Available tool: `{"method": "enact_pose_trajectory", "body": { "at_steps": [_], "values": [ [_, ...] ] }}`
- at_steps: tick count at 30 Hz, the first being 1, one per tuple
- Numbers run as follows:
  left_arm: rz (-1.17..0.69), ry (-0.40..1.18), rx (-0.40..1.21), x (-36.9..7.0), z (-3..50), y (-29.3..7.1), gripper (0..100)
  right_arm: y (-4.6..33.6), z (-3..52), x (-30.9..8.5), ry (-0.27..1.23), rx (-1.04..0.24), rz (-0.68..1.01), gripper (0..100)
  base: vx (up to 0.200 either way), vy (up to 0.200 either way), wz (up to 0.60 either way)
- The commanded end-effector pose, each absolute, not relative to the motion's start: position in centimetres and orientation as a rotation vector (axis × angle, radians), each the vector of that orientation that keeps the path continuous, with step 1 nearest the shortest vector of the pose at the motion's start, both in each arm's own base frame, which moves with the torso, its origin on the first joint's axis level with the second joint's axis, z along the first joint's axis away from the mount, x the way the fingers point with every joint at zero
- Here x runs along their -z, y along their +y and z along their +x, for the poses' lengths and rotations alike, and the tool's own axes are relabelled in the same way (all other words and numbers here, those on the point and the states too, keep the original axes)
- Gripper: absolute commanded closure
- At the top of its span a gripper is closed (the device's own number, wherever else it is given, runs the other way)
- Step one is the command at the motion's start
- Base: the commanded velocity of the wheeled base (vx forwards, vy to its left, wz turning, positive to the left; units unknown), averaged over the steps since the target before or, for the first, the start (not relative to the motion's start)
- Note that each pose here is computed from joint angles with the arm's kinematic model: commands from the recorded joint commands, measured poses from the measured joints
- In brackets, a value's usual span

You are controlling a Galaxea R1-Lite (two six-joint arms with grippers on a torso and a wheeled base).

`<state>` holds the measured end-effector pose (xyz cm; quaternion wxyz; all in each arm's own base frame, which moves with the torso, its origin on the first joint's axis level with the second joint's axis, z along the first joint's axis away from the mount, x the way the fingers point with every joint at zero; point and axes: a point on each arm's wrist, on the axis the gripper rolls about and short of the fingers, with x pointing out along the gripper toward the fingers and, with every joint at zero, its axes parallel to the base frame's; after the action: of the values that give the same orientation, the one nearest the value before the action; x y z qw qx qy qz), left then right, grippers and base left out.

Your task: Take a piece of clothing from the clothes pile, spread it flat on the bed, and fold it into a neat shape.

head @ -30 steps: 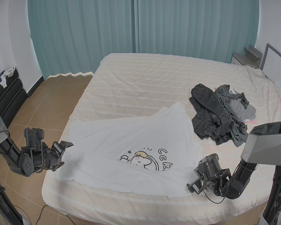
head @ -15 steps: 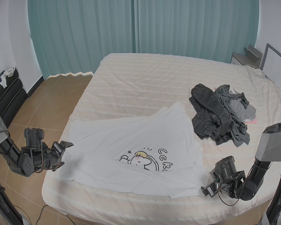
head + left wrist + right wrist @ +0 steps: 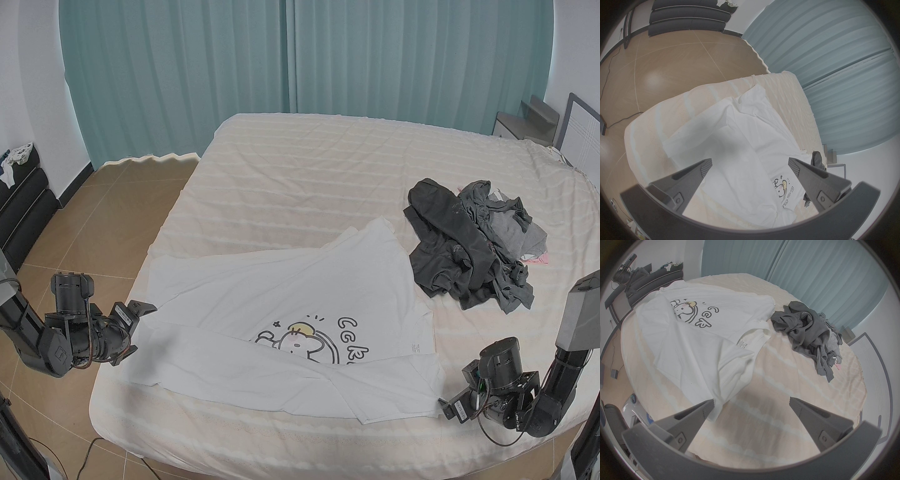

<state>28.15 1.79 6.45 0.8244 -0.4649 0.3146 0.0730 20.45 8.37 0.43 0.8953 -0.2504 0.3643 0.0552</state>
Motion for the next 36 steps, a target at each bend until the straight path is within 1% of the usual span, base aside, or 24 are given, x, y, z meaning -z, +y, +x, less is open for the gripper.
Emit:
{"method": "enact_pose_trajectory", "body": {
  "at_steps": [1,6,10,12,13,17,24,30,32,36],
  "values": [
    [-0.990,0.667,-0.155,-6.5,28.1,1.8,0,9.0,20.8,-1.6,0.687,-0.162,-0.478,0,0.000,0.000,0.00],
    [-0.988,0.669,-0.153,-6.5,28.1,1.8,0,9.8,22.3,-2.0,0.644,-0.167,-0.393,0,0.000,0.000,0.00],
    [-0.988,0.669,-0.153,-6.5,28.2,1.8,0,10.6,22.8,-1.2,0.662,-0.188,-0.352,0,0.000,0.000,0.00],
    [-0.988,0.670,-0.154,-6.4,28.2,1.8,0,10.6,22.8,-0.8,0.679,-0.194,-0.358,0,0.000,0.000,0.00],
    [-0.988,0.671,-0.156,-6.4,28.2,1.8,0,11.0,22.7,0.4,0.716,-0.212,-0.372,0,0.000,0.000,0.00],
    [-0.988,0.673,-0.156,-6.3,28.1,1.8,0,11.7,22.3,1.9,0.764,-0.239,-0.397,0,0.000,0.000,0.00],
    [-0.988,0.674,-0.154,-6.3,28.1,1.8,0,12.5,21.0,2.7,0.804,-0.288,-0.436,0,0.000,0.000,0.00],
    [-0.979,0.703,-0.135,-6.1,27.7,0.9,0,13.0,19.9,1.4,0.743,-0.313,-0.390,0,0.000,0.000,0.00],
    [-0.978,0.707,-0.129,-6.1,27.7,0.8,0,13.2,20.2,0.4,0.669,-0.298,-0.315,0,0.000,0.000,0.00],
    [-0.980,0.712,-0.126,-6.1,27.7,0.8,0,13.4,20.6,-1.0,0.577,-0.276,-0.169,0,0.000,0.000,0.00]
  ]
}}
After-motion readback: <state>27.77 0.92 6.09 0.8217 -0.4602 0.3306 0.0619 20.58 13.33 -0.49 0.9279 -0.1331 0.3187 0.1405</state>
